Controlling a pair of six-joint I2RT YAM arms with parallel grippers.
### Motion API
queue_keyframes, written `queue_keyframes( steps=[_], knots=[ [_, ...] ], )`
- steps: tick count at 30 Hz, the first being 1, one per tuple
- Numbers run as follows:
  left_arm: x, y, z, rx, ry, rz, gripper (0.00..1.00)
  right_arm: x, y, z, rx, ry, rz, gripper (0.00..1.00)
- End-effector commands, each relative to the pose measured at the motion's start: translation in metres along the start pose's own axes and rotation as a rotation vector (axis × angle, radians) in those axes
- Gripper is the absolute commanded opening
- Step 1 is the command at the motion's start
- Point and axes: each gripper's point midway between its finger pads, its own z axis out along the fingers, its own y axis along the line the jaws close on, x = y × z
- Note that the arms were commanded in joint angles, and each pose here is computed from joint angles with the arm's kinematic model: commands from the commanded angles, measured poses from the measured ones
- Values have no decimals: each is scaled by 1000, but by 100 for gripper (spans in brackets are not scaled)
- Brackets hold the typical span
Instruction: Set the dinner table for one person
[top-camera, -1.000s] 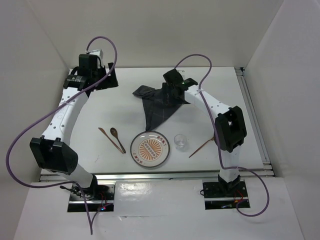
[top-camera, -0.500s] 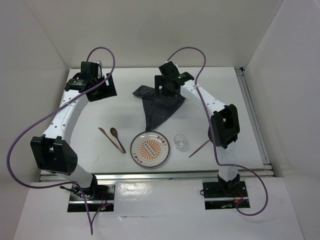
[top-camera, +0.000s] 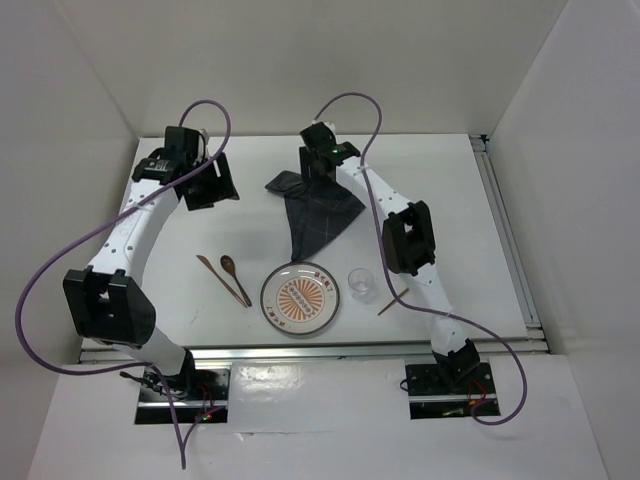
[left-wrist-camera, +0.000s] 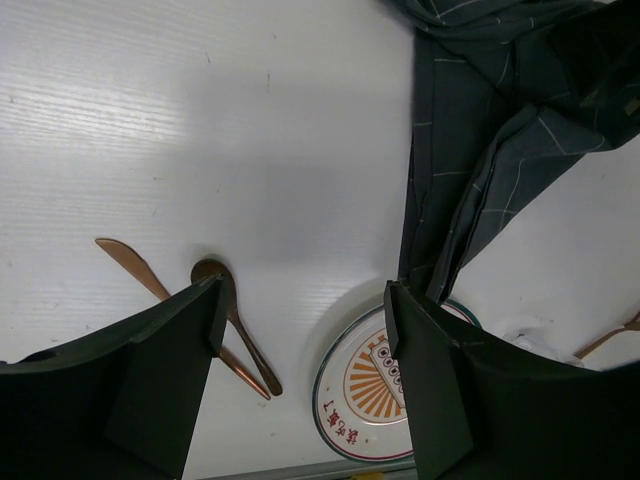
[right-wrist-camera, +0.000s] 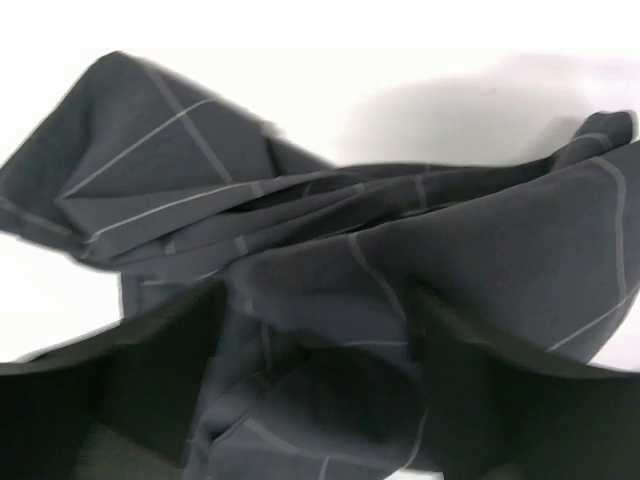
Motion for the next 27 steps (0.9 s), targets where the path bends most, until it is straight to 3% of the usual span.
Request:
queue_keyframes(
  steps=[1,3,4,9,10,11,13,14,15,21,27],
  knots=[
    [-3,-13,-1,53,22,-23,80,-30,-15,6,30,-90,48,73],
    [-1,-16,7,68,43,-36,80,-32,-19,11,35,-96,56,59],
    [-1,-16,7,68,43,-36,80,-28,-19,15,38,-88,53,42],
    [14,-31,29,78,111,-15,80,-25,-26,15,40,-75,57,12],
    [10,-33,27,83,102,-14,80,-24,-26,13,41,-73,56,12],
    [11,-36,31,86,109,-7,80,-24,-26,13,41,-73,56,22],
    [14,-39,38,84,125,-1,83,-31,-25,3,24,-86,61,64],
    [14,-39,38,84,125,-1,83,-28,-21,5,4,-79,74,72],
    [15,-43,41,87,133,-2,84,-36,-20,0,-4,-101,93,74],
    [16,-62,67,111,165,2,84,-22,-14,31,5,-74,119,76],
    [-4,-85,106,167,192,-45,86,-4,-17,33,16,-40,159,34]
  ],
)
